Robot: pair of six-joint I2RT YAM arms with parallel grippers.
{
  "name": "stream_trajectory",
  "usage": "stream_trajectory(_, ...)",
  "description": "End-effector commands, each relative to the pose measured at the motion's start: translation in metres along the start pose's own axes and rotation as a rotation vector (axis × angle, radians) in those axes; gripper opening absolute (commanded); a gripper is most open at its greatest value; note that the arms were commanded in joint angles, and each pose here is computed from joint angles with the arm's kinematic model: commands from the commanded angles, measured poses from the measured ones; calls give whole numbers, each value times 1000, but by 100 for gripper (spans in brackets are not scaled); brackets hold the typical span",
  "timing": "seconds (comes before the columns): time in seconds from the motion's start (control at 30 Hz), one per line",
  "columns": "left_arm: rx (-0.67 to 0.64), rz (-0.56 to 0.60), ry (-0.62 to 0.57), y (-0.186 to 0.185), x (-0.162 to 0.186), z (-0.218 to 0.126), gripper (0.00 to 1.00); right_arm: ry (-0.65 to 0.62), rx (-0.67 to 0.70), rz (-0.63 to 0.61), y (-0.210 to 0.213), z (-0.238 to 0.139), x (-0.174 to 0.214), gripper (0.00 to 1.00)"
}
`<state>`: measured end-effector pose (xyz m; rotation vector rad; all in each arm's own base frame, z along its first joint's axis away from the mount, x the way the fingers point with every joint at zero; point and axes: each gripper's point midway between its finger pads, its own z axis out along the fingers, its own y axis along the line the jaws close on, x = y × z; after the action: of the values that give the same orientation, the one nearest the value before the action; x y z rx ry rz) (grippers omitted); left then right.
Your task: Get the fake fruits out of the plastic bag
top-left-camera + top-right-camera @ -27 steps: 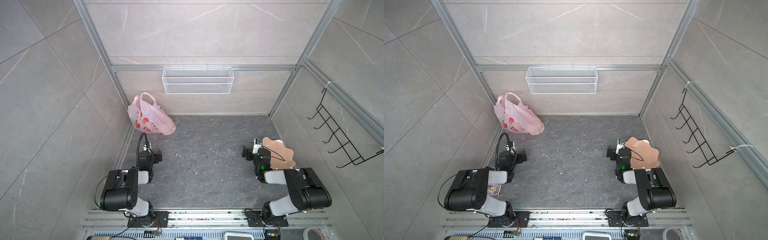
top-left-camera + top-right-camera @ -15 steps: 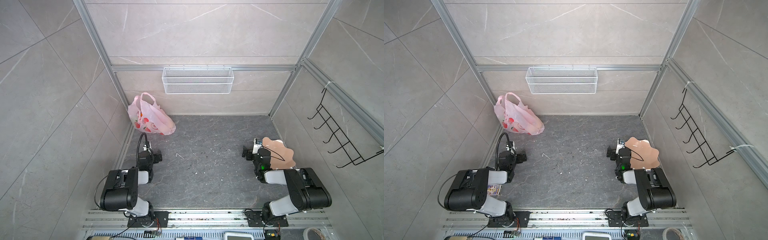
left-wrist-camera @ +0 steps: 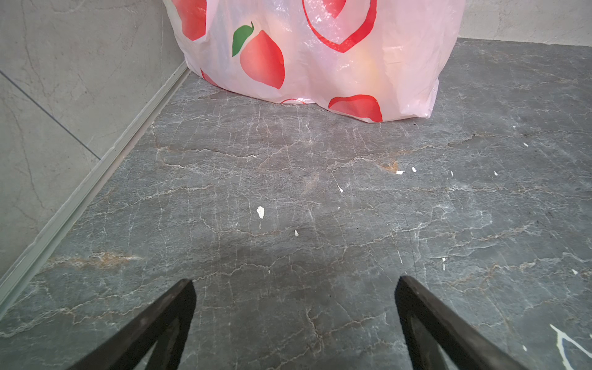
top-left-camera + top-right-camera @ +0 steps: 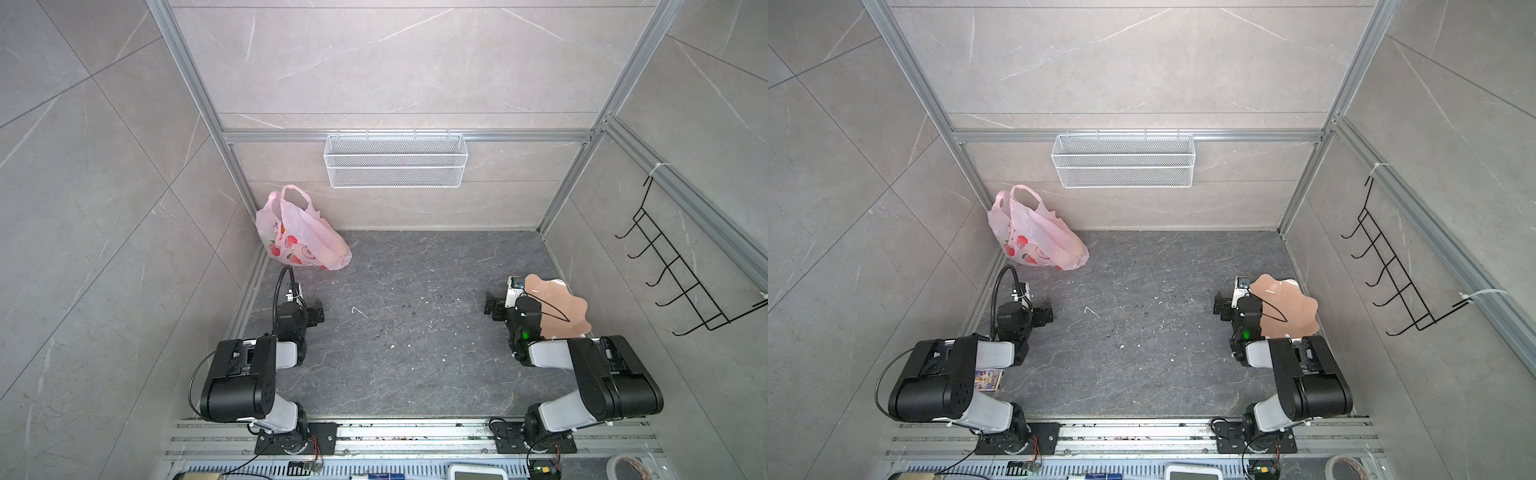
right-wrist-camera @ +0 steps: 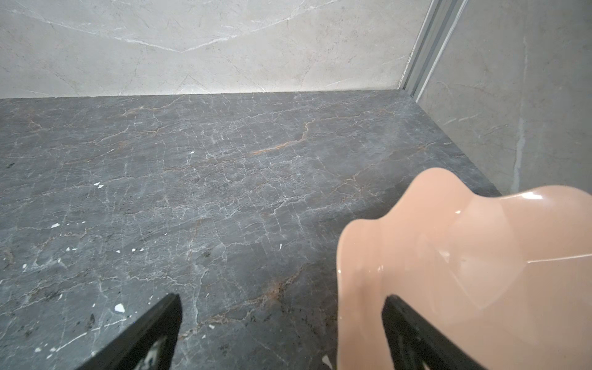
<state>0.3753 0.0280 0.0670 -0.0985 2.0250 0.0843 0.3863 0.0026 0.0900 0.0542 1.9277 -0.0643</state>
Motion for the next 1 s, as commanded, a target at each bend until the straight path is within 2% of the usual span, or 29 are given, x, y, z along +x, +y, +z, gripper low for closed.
stream_trajectory(0.0,14,-6,-62,-1,-22,0,100,-29,-7,15,1,-1,-7,100)
stream_trajectory(0.13,108,44,-98,-18,-25,-10,100,-34,-30,0,5,-1,-9,100)
stream_trajectory(0.23,78,66,-140,-20,-33,-25,100,-48,-77,-21,13,-10,-17,100)
stream_trajectory(0.3,53,68,-99,-22,-39,-31,100,-59,-75,-32,15,-21,-28,100)
stream_trajectory(0.4,69,89,-123,-37,-64,-50,100,-93,-96,-35,20,-41,-53,100)
stream_trajectory(0.53,214,-63,-250,-60,-111,-87,100,-145,-150,2,26,-69,-92,100)
stream_trajectory(0.67,329,-181,-261,-73,-148,-115,100,-173,-156,41,24,-94,-123,100)
stream_trajectory(0.73,294,-287,-242,-64,-162,-125,100,-225,-93,147,9,-107,-139,100)
stream_trajectory(0.8,169,-451,-174,-41,-166,-132,100,-271,-34,256,-6,-121,-155,100)
stream_trajectory(0.9,88,-489,-89,-29,-173,-143,100,-317,-22,350,-15,-142,-177,100)
stream_trajectory(0.97,82,-461,-92,-27,-184,-151,100,-281,66,474,-33,-152,-176,100)
